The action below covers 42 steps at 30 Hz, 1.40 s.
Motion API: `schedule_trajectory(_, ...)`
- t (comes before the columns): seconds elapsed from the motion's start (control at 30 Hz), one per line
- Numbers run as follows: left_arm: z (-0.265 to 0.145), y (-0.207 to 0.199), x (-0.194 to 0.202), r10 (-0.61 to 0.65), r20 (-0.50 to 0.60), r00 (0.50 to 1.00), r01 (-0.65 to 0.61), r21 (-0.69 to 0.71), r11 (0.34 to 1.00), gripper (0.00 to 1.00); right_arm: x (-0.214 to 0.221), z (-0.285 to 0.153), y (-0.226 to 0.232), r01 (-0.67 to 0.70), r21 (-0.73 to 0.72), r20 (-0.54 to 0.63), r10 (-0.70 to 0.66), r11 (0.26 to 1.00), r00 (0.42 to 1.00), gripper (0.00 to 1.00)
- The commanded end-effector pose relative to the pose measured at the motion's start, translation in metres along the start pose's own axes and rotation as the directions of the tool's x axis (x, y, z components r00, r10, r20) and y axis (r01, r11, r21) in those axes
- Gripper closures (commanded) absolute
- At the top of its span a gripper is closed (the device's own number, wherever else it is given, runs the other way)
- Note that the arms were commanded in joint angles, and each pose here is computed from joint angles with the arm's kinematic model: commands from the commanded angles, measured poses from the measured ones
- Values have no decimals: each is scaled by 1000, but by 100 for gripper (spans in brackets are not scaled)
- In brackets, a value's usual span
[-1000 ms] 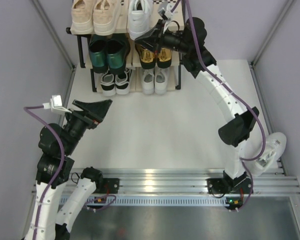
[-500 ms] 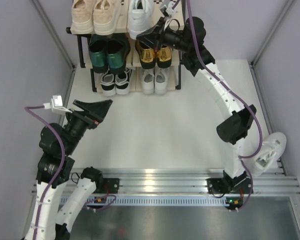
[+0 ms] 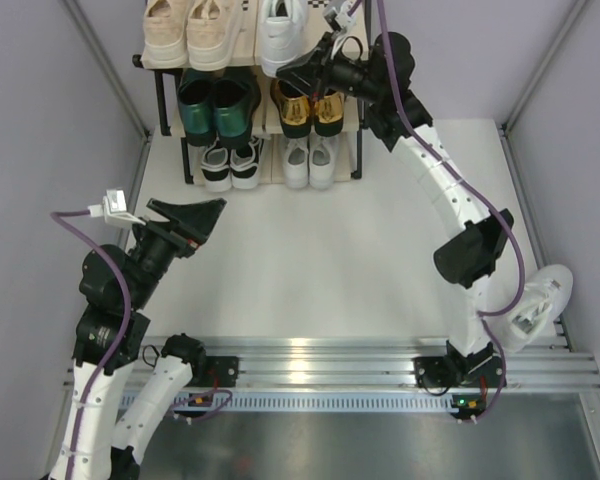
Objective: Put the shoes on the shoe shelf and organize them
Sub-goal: Place the shoe at the shoe shelf, then pick up the shoe.
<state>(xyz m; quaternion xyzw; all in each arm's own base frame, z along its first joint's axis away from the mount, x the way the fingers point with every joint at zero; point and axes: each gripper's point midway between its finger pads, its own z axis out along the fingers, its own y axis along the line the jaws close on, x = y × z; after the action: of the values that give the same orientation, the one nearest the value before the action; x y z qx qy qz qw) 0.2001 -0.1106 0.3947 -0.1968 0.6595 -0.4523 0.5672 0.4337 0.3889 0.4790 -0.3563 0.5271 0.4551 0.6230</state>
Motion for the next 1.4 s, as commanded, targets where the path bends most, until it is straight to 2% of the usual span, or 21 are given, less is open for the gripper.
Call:
schedule_trajectory(0.0,-2,-11,-6,8,16,1000,-9,34,999,2,-45,-17,8,66,-17,84,-65,998,994,95)
schedule_trajectory(0.23,-1,-9,-5,46,10,999,-47,33,998,2,-62,-43,61,95,-125,53,-88,988,995,96)
schedule_trajectory(0.33,5,-6,-2,68,-9,998,-68,24,997,2,-49,-64,73,78,-126,-36,-83,989,996,95)
schedule_trajectory(0.4,12,3,4,73,-35,997,-73,4,997,2,-50,-85,74,89,-98,-75,-96,991,993,92)
schedule_trajectory(0.43,14,7,7,72,-49,996,-72,-4,997,2,-31,-98,66,45,-67,-140,-54,997,989,90)
schedule_trajectory(0.6,35,36,35,3,-135,991,-10,-47,999,2,17,-182,49,63,94,-341,-27,994,940,77)
schedule_trajectory(0.63,39,40,46,-15,-173,985,10,-28,1000,2,35,-208,40,45,178,-405,31,983,914,75)
schedule_trajectory(0.7,46,49,60,-66,-217,974,59,-37,998,2,61,-249,45,63,249,-463,61,966,884,68)
schedule_trajectory(0.73,49,57,71,-82,-241,967,77,-31,997,2,66,-277,30,108,350,-484,81,931,871,65)
schedule_trajectory(0.8,51,62,86,-126,-297,946,124,-27,992,2,86,-321,38,132,445,-527,140,885,838,57)
schedule_trajectory(0.9,53,73,104,-175,-345,922,177,-26,984,2,117,-403,32,166,636,-584,330,753,741,51)
schedule_trajectory(0.97,55,80,112,-170,-376,911,170,-32,985,2,127,-438,37,217,687,-610,388,693,691,47)
schedule_trajectory(1.0,57,80,114,-158,-388,908,159,-28,987,2,139,-463,40,221,736,-596,457,640,661,46)
schedule_trajectory(1.1,62,81,122,-134,-447,884,138,-24,990,2,144,-510,49,322,786,-601,530,528,598,41)
schedule_trajectory(1.2,72,84,131,-128,-507,852,131,-30,991,2,151,-556,60,407,800,-599,629,442,495,37)
schedule_trajectory(1.23,77,90,135,-139,-527,839,134,-47,990,2,154,-569,71,436,780,-618,657,449,430,36)
schedule_trajectory(1.3,84,83,135,-125,-541,832,133,-24,991,2,150,-579,81,468,762,-635,657,447,407,34)
schedule_trajectory(1.33,89,85,138,-129,-556,821,135,-31,990,2,151,-585,91,481,747,-647,669,460,365,31)
schedule_trajectory(1.37,92,84,140,-117,-562,819,126,-22,992,2,152,-587,96,486,738,-655,672,468,347,27)
